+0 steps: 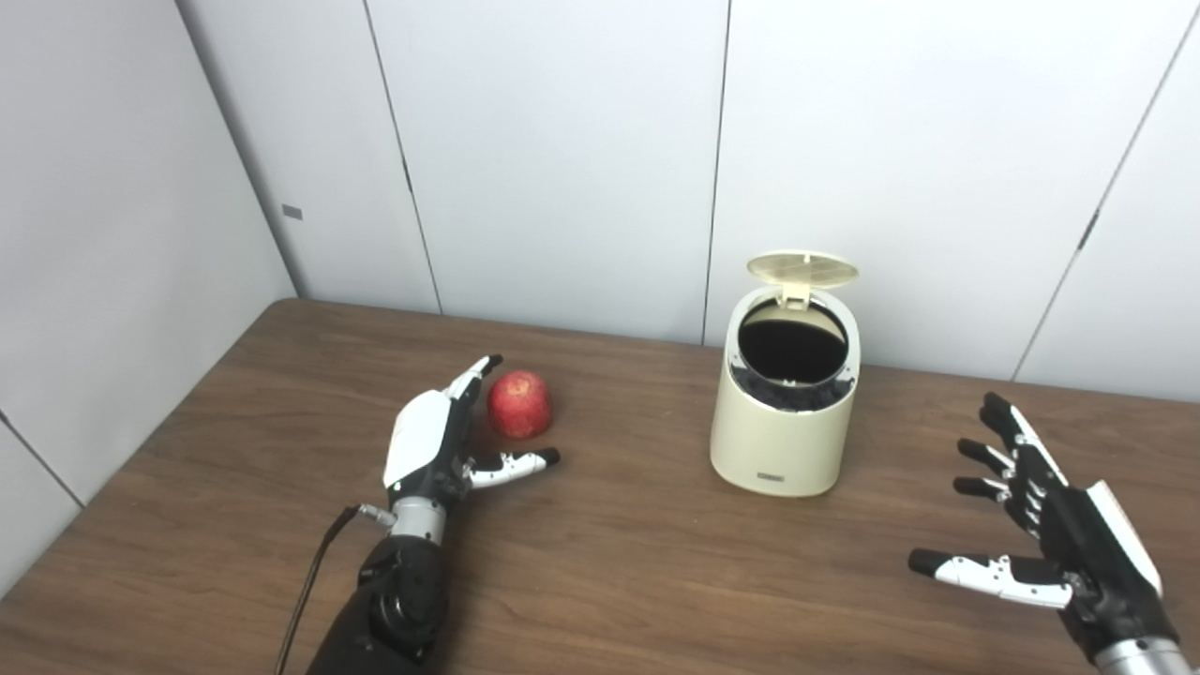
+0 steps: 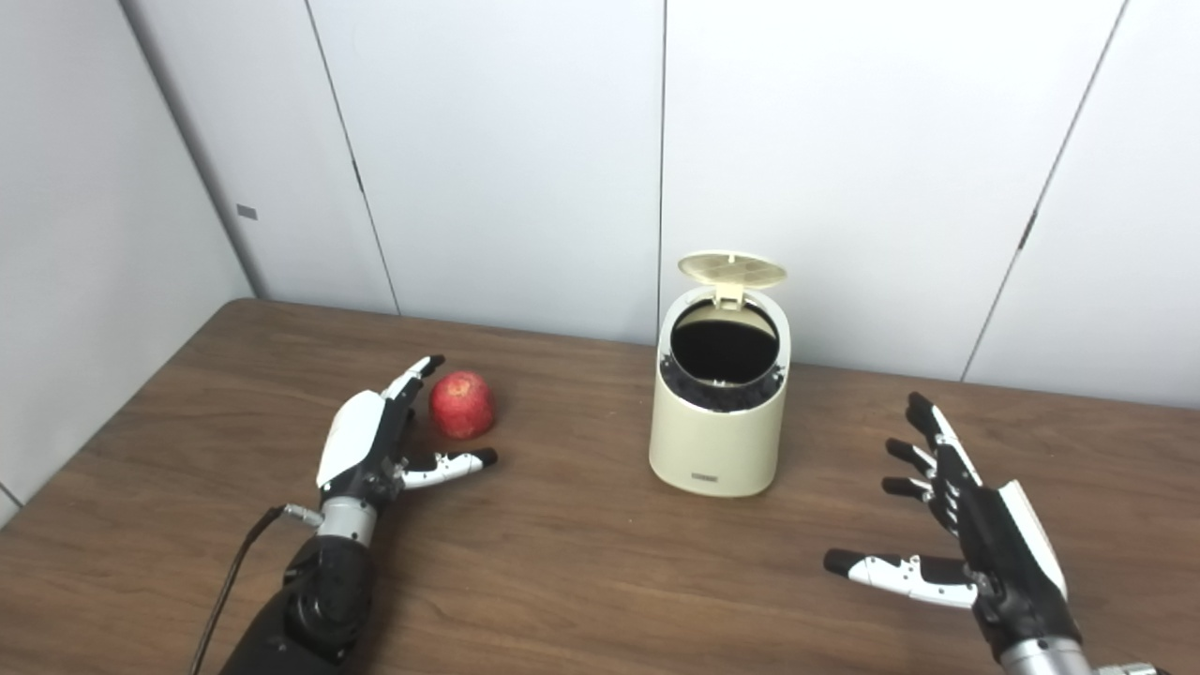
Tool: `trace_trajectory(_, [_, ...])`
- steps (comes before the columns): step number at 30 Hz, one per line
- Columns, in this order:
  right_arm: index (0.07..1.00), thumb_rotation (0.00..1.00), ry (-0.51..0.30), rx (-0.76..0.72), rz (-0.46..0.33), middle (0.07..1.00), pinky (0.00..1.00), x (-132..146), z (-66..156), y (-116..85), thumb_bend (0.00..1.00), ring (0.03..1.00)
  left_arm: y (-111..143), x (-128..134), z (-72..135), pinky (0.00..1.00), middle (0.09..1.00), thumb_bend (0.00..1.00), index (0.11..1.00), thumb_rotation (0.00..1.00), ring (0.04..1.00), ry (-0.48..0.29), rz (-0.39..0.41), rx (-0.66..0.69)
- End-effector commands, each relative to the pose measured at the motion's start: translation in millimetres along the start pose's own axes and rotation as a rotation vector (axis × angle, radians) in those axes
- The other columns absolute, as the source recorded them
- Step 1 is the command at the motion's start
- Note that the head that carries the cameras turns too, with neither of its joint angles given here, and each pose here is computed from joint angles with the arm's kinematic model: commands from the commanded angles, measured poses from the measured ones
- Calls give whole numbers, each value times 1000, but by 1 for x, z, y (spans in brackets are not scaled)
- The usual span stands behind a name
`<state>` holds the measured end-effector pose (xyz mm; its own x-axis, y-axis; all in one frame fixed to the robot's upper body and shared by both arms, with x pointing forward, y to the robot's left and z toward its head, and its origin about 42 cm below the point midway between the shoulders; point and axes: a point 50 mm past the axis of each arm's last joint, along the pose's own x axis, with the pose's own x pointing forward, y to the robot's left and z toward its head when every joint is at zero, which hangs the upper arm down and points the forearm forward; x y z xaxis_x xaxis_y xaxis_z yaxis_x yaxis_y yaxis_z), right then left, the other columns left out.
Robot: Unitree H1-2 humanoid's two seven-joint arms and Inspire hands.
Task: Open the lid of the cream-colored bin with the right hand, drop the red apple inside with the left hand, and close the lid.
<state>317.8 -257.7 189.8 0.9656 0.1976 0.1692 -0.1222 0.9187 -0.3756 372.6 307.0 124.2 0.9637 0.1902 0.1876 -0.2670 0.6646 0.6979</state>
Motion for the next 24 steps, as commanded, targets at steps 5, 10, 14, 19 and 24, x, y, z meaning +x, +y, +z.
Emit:
trace_trajectory(5, [976, 47, -69, -21, -24, 970, 759, 2, 17, -5, 764, 882, 10, 25, 12, 693, 876, 867, 912, 318, 822, -60, 49, -62])
trace_trajectory(10, [973, 31, -64, -13, -31, 962, 746, -1, 19, -4, 764, 875, 5, 30, 12, 689, 822, 864, 886, 285, 798, -72, 44, -73])
trace_trajectory(14, [972, 17, -60, -9, -33, 963, 754, -3, 20, -5, 759, 874, 1, 33, 13, 653, 786, 852, 866, 252, 763, -77, 35, -66])
trace_trajectory(19, [971, 5, -61, -6, -37, 962, 766, -4, 23, -6, 753, 869, -3, 36, 11, 482, 592, 786, 647, 110, 550, -137, 7, 123])
trace_trajectory(24, [975, 0, -55, 0, -32, 969, 789, -4, 24, -7, 723, 890, -8, 33, 6, 349, 466, 530, 506, 4, 423, -138, -2, 222])
